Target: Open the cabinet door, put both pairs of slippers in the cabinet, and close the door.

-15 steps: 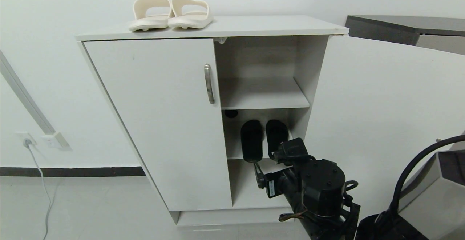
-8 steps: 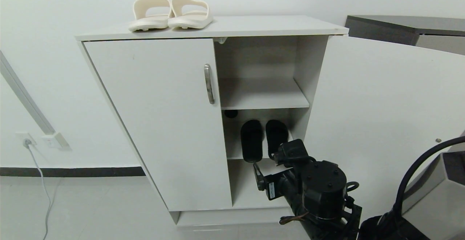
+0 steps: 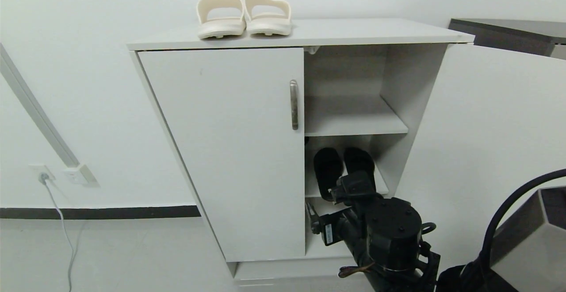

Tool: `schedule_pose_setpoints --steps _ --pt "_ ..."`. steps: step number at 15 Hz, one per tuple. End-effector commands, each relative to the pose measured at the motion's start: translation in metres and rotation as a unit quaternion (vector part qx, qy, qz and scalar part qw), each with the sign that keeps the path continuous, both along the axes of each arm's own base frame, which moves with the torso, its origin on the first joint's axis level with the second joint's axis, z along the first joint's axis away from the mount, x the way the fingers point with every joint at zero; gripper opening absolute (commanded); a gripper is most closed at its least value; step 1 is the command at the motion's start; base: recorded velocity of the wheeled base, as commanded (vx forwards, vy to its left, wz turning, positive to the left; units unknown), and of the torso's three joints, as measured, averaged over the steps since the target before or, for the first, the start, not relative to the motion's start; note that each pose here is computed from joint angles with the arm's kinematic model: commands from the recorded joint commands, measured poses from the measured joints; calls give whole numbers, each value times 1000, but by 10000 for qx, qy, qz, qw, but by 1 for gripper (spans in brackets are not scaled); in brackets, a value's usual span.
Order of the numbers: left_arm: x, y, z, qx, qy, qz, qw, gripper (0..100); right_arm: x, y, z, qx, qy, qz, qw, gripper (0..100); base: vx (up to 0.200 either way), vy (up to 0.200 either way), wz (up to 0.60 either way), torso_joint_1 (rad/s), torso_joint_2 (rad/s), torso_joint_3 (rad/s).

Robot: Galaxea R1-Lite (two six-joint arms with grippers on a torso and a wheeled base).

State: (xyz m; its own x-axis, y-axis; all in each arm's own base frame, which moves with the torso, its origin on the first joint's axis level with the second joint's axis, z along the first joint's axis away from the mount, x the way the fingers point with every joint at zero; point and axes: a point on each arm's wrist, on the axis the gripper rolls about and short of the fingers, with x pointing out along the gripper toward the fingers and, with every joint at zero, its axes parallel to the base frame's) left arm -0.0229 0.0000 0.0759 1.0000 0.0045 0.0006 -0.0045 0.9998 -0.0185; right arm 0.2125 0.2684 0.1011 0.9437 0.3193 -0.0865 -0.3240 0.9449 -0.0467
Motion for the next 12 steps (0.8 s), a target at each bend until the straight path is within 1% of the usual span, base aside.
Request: schedule_pose_setpoints --steps 1,10,12 --pt "0 0 0 -7 11 1 10000 0 -1 0 -3 -50 36 4 10000 100 0 200 0 2 2 7" --pt "0 0 0 -7 11 1 10000 0 -3 0 -2 -32 23 27 10000 100 0 200 0 0 2 4" --pt "0 0 0 -7 11 8 10000 0 -3 0 -2 -32 23 27 10000 100 0 0 0 0 0 0"
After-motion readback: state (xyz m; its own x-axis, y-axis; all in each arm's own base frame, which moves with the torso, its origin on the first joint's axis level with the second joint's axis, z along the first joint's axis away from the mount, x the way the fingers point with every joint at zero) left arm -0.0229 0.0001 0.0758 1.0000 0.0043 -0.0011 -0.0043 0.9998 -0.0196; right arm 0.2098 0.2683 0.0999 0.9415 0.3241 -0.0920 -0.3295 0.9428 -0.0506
